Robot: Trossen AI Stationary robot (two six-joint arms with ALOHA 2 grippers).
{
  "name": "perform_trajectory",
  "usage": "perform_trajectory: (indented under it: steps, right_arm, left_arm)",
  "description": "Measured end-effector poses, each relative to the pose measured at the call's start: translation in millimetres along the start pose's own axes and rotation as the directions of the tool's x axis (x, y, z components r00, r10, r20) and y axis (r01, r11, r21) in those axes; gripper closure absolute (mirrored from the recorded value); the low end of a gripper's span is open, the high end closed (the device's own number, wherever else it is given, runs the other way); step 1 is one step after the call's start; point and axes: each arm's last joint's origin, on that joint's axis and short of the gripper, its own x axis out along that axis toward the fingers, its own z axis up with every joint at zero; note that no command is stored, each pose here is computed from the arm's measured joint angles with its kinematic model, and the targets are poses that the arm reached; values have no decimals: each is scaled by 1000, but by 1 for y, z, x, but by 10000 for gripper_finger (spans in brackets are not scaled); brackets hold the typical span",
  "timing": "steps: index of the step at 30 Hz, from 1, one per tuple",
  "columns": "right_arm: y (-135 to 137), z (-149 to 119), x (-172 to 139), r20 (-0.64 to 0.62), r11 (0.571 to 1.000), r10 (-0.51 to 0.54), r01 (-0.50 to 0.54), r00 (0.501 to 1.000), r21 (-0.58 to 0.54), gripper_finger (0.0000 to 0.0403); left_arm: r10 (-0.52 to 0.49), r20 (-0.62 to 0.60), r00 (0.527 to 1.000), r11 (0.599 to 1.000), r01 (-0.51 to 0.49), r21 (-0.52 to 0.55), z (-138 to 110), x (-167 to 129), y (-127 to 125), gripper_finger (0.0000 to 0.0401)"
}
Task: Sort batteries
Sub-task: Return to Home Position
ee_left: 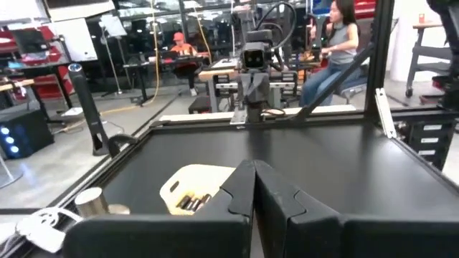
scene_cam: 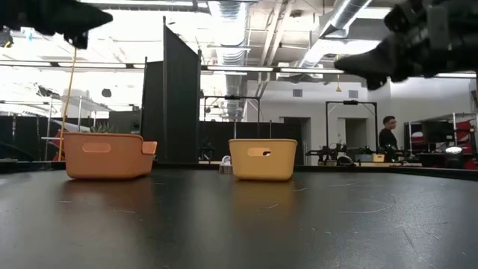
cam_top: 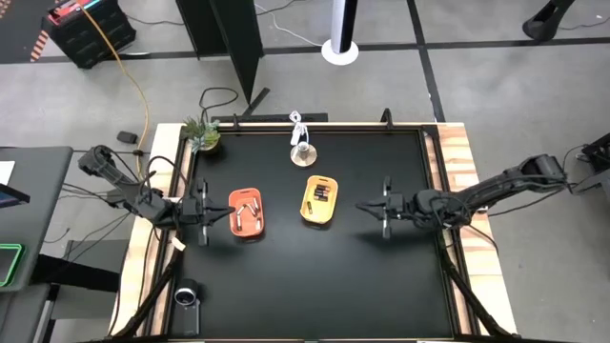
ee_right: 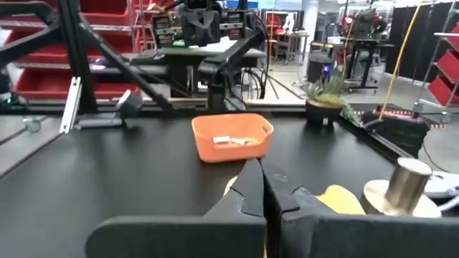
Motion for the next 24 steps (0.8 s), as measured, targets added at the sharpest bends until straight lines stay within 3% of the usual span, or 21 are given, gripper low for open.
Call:
perform_trajectory:
  steps: [11,24]
  right_arm:
    - [-12,-20,-29,29,999,33,-32,999,-23,401]
    - [-15,-22,-46,-45,998,45,-47,998,-32,402]
  left_arm:
    - [66,9,998,997,-66,-31,-48,-11,14,401]
    - [67,-18,998,998,-67,-6,-59,-19,20,401]
